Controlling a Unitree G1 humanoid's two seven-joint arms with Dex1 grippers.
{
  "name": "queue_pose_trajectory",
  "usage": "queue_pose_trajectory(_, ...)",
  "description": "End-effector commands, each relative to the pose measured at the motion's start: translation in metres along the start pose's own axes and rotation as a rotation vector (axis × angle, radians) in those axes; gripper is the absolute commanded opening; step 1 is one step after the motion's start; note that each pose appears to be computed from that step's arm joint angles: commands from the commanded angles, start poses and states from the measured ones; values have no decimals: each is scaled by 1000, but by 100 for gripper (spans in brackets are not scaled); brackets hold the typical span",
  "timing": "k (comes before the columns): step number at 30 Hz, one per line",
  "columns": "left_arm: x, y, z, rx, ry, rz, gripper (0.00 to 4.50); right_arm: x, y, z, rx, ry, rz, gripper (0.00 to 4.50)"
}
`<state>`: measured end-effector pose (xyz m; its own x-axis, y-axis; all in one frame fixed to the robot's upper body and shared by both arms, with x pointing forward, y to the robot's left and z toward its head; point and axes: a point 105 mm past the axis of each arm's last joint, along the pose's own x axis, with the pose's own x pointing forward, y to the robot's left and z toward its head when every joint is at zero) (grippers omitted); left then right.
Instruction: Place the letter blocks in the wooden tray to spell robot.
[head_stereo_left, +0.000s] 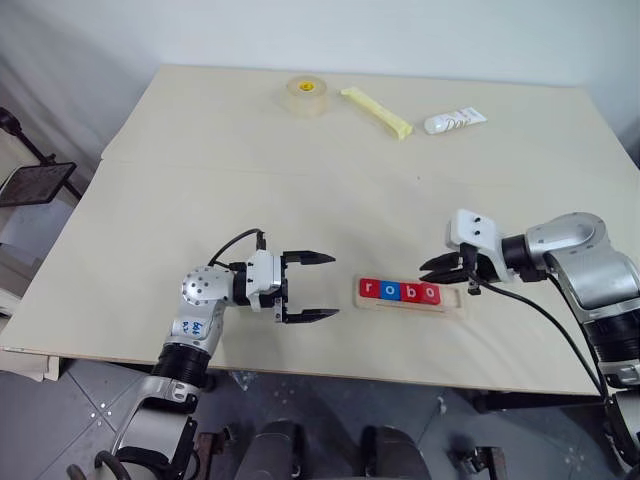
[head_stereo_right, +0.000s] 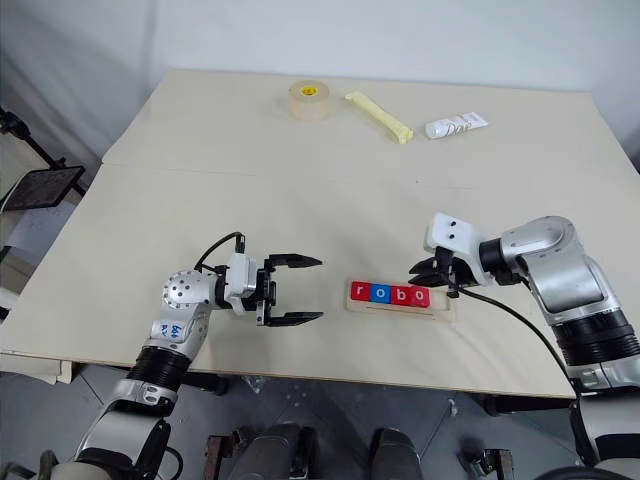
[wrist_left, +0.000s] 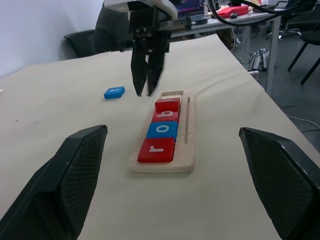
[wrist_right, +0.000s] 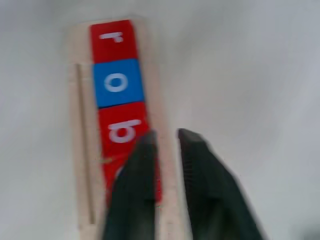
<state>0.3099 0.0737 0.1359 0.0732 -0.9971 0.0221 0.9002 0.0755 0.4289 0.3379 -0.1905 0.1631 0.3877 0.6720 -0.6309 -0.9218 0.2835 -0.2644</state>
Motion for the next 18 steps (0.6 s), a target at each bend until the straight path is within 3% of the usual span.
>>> queue_pose_trajectory(1, 0, 0, 6, 31, -10, 2, 450, -1, -4, 0, -15, -10, -17, 1)
queue_pose_trajectory(12, 1, -1, 6, 30, -9, 2, 450, 8, 11, -15, 13, 10, 17, 1)
queue_pose_trajectory(18, 2, 0, 6, 31, -8, 2, 450, -5, 2, 0, -1, -27, -34, 1)
